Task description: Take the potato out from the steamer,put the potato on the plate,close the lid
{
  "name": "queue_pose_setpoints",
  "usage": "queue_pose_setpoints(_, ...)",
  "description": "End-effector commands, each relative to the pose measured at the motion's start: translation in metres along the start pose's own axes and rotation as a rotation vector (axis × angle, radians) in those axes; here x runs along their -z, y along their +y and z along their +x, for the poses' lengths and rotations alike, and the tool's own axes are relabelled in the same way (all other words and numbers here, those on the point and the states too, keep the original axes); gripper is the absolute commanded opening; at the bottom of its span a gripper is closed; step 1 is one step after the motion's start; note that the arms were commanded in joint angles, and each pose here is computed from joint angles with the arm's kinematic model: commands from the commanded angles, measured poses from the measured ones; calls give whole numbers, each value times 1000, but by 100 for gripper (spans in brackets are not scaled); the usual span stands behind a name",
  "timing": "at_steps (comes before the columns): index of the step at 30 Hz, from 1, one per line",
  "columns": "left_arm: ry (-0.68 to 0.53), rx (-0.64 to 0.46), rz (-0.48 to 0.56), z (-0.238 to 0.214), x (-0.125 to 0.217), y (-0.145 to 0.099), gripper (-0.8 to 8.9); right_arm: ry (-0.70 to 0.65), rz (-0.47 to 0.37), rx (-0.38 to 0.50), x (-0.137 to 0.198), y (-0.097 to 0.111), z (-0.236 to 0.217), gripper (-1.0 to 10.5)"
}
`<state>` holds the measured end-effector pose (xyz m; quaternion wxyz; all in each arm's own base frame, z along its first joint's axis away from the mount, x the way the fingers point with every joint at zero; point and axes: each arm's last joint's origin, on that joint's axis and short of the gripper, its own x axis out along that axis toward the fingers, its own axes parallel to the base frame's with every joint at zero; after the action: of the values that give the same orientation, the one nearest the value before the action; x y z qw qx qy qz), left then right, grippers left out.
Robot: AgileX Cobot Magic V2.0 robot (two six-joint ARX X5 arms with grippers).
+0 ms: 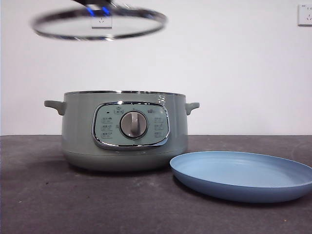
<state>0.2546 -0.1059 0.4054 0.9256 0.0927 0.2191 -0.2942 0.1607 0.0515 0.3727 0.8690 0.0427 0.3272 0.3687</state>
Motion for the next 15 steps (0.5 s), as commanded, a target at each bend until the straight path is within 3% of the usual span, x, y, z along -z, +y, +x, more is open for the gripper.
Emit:
queue_pose_setpoints(1, -89, -38, -24, -49, -6, -3, -9, -10, 36, -41, -11, -2, 21, 689)
queue_pose_setpoints(5, -94, -107, -52, -99, 3, -11, -9, 13, 28, -113, -28, -1, 67, 689)
queue_pose_setpoints(15, -72, -161, -89, -174, 34, -34, -9, 145, -104, -80, -80, 19, 180, 689)
